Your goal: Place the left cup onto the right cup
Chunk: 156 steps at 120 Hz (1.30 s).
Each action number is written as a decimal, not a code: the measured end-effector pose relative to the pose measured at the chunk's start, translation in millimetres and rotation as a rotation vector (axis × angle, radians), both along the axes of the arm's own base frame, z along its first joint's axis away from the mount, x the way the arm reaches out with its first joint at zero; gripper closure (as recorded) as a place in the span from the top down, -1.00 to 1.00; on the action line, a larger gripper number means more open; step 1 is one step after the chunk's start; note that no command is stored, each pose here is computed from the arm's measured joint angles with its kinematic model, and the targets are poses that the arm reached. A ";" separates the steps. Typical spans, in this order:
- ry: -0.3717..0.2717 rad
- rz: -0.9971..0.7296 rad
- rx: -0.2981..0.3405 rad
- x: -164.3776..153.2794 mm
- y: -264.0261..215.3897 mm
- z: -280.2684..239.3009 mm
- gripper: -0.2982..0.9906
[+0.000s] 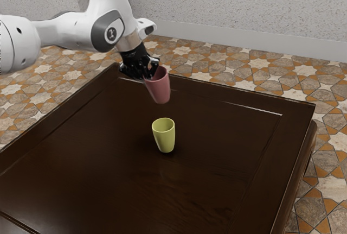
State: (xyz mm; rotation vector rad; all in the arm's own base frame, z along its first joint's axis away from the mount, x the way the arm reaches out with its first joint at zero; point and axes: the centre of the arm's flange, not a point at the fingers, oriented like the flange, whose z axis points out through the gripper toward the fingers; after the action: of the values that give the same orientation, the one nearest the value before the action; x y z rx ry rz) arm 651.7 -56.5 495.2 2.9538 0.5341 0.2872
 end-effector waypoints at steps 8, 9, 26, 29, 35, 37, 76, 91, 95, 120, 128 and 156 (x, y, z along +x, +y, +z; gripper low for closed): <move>0.037 -0.021 -0.018 1.7 -17.8 -9.1 -0.68; 0.042 -0.023 -0.020 1.9 -19.2 -11.0 -0.68; 0.117 -0.015 -0.036 0.7 -19.2 -37.2 -0.68; 0.125 -0.009 -0.039 -0.1 -15.2 -39.4 -0.68; 0.137 0.000 -0.042 -1.4 -10.1 -42.0 -0.68; 0.141 0.003 -0.043 -1.9 -8.6 -43.1 -0.68; 0.184 0.030 -0.051 -0.5 4.6 -69.4 -0.68; 0.198 0.041 -0.051 4.7 10.4 -82.8 -0.68; 0.201 0.045 -0.050 6.5 12.5 -86.1 -0.68; 0.201 0.063 -0.047 12.6 23.6 -93.0 -0.68; 0.197 0.067 -0.046 13.8 25.6 -94.6 -0.68; 0.182 0.074 -0.044 21.8 29.6 -97.9 -0.68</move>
State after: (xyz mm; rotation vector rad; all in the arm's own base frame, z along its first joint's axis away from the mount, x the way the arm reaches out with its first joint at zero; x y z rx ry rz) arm 673.5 -26.9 397.3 2.9377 0.6639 0.0123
